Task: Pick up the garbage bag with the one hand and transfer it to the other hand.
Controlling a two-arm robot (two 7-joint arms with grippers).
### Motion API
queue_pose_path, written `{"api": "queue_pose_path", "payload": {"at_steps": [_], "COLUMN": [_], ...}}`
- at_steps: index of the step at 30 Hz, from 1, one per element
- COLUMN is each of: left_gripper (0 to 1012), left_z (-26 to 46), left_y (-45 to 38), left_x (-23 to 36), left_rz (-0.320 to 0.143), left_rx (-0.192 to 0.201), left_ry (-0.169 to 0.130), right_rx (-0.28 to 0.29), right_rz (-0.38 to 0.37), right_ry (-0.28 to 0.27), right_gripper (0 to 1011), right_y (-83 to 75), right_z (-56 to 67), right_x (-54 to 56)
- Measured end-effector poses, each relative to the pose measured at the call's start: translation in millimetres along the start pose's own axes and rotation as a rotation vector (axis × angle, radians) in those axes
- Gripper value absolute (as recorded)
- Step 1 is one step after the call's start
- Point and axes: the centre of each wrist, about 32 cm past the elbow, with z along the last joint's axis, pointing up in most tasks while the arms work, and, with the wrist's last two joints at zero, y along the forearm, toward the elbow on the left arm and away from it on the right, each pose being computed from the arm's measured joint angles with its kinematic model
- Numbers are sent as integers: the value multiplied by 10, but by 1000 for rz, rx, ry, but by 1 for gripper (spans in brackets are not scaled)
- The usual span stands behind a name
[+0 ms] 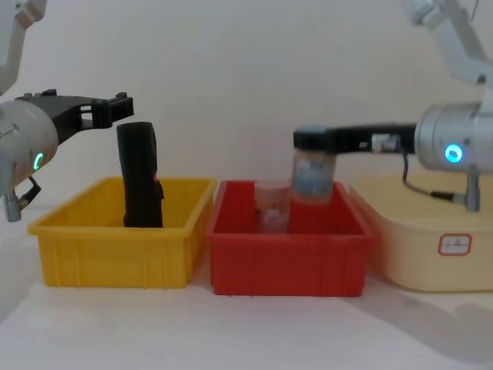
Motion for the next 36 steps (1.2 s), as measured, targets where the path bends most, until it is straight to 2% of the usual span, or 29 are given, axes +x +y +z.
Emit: {"api": "queue_pose_path", "payload": {"at_steps": [7, 9, 10, 15, 19, 25, 31, 33, 34, 36], "left_gripper": [1001, 1001, 1001, 1002, 1001, 1001, 1002, 1002, 1002, 1002], "left_z": [0, 0, 0, 0, 0, 0, 0, 0, 0, 0], "left_y": [0, 0, 0, 0, 0, 0, 0, 0, 0, 0], "left_x": [0, 0, 0, 0, 0, 0, 0, 0, 0, 0], "left_rz": [0, 0, 0, 0, 0, 0, 0, 0, 0, 0], "left_rx": [0, 0, 0, 0, 0, 0, 0, 0, 0, 0], "left_ry": [0, 0, 0, 0, 0, 0, 0, 0, 0, 0], "right_rx": [64, 87, 87, 106, 98, 75, 46, 41, 36, 31], "right_rz": [-52, -87, -87, -154, -209, -262, -303, -310, -316, -322], "right_ry": [-20, -31, -31, -44, -47, -45, -39, -38, -36, -33], "right_gripper": [647, 648, 648, 647, 648, 651, 841, 850, 909, 965], "right_y": [-103, -174, -174, -313, -431, -549, -653, -674, -695, -721], "right_z": [202, 284, 284, 361, 344, 275, 169, 148, 121, 93], "right_x": [122, 207, 207, 375, 514, 646, 746, 760, 772, 784]}}
